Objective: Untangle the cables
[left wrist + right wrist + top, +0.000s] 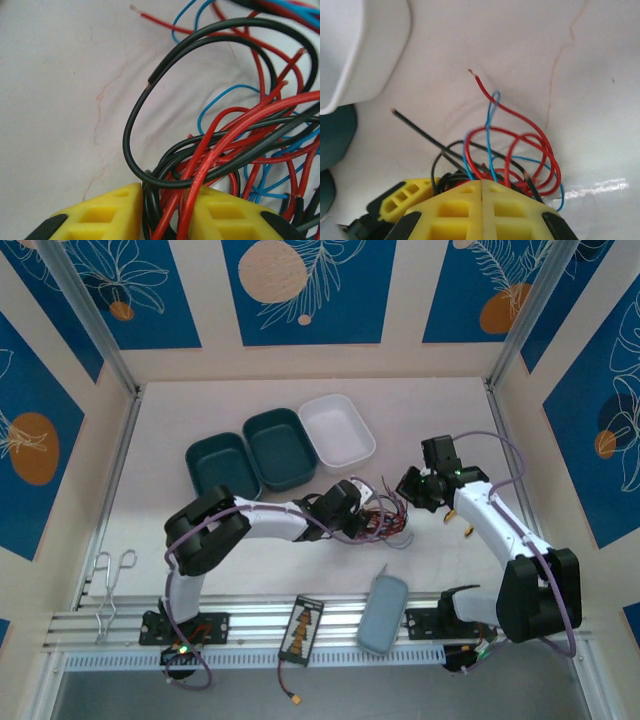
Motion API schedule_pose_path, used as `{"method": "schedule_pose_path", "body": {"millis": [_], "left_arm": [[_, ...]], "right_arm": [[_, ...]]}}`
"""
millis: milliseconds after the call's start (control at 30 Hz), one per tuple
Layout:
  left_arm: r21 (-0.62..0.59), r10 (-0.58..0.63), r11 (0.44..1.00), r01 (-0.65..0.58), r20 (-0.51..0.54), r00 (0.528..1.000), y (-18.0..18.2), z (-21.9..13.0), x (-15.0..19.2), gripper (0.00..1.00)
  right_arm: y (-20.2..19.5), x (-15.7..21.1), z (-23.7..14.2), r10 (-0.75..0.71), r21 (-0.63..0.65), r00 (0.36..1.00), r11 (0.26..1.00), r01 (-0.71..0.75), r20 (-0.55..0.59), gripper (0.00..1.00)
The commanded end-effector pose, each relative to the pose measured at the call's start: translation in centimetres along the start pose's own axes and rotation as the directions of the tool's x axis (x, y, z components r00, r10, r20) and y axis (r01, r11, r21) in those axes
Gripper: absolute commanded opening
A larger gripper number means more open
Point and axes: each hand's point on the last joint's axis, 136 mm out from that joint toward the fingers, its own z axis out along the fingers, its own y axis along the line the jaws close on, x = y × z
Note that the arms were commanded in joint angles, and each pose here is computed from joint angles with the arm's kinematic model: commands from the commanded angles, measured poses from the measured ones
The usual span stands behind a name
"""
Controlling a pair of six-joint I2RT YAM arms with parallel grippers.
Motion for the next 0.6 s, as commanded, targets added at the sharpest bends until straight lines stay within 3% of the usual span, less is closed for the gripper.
{"method": "schedule_pose_path", "body": {"millis": [0, 200, 267, 367, 567], "left_arm": [[0.001, -0.03, 1.0, 0.03, 0.007, 1.0, -0.3, -1.6, -0.1, 0.22], [-0.053, -0.094, 0.994, 0.097, 0.055, 0.994, 0.9, -3.1, -1.0, 0.11], [-0.062, -0.127, 0.989, 0.132, 0.076, 0.989, 1.3, -3.7, -1.6, 0.07], [-0.049, -0.166, 0.984, 0.172, 0.107, 0.98, 1.4, -4.4, -2.8, 0.05], [0.005, -0.195, 0.98, 0.198, 0.178, 0.964, 0.6, -5.8, -5.3, 0.03]], "right_arm": [[0.4, -0.4, -1.2, -0.056, 0.014, 0.998, 0.998, 0.057, -0.029, 0.0], [-0.2, -0.3, -2.5, -0.055, 0.04, 0.998, 0.998, 0.056, -0.035, 0.0], [-0.8, 0.4, -2.8, -0.033, 0.038, 0.998, 0.999, 0.035, -0.047, 0.06], [-1.3, 2.0, -3.2, -0.011, 0.016, 0.998, 1.0, 0.012, -0.066, 0.23], [-1.3, 5.2, -3.3, 0.001, -0.059, 0.994, 0.998, -0.008, -0.107, 0.41]]}}
